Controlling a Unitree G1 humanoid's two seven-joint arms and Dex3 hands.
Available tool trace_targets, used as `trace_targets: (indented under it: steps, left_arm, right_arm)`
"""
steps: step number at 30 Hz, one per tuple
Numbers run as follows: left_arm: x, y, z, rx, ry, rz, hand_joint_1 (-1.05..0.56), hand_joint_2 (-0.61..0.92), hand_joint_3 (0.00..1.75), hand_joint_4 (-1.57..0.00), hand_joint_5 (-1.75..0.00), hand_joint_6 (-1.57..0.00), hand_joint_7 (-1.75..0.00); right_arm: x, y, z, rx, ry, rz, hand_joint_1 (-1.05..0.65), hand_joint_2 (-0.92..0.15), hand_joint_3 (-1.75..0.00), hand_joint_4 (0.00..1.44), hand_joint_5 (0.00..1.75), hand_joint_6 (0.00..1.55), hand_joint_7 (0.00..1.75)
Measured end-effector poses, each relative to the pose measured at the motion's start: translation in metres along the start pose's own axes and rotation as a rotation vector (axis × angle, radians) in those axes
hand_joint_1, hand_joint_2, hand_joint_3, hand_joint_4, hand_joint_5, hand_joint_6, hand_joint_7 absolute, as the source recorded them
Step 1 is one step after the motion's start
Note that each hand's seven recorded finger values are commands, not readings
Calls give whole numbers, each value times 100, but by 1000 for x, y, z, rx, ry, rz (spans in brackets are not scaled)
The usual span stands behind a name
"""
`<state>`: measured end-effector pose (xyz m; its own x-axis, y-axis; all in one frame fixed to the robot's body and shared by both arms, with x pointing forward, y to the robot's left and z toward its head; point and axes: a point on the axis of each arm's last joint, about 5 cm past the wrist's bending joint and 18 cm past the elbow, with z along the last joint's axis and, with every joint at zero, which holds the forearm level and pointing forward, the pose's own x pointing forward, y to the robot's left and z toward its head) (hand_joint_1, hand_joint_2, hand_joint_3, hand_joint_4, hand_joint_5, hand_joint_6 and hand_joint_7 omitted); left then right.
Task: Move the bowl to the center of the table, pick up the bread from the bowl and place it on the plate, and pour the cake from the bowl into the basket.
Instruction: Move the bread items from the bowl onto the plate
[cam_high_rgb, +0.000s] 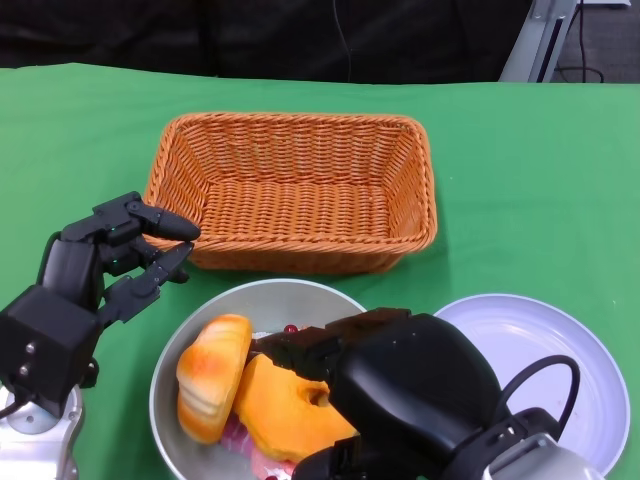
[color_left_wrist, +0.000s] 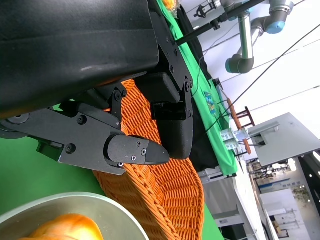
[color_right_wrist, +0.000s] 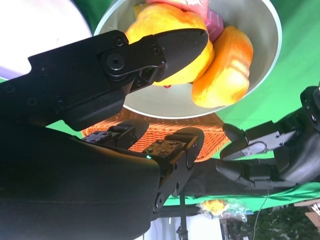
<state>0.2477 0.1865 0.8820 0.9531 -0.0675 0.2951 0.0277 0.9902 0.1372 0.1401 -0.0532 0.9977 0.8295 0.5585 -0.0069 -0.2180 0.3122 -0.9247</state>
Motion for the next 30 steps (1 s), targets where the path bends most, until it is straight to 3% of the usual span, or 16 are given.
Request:
trace_targets:
  steps: [9, 20, 30]
  left_arm:
    - [0, 0, 0, -1, 0, 1, -29, 92, 22, -79, -131, -81, -97]
    - [0, 1, 1, 2, -12, -4, -28, 92, 23, -77, -130, -80, -98]
    - [-2, 12, -1, 18, 2, 7, -25, 92, 23, -80, -129, -81, -98]
  right_arm:
    - [10, 9, -14, 70, 6, -22, -73, -92, -14, 54, 2, 49, 0]
    - [19, 6, -33, 92, 9, -75, -69, -92, -14, 57, 3, 51, 1]
    - [33, 0, -45, 172, 19, -153, -64, -92, -13, 68, 6, 56, 2]
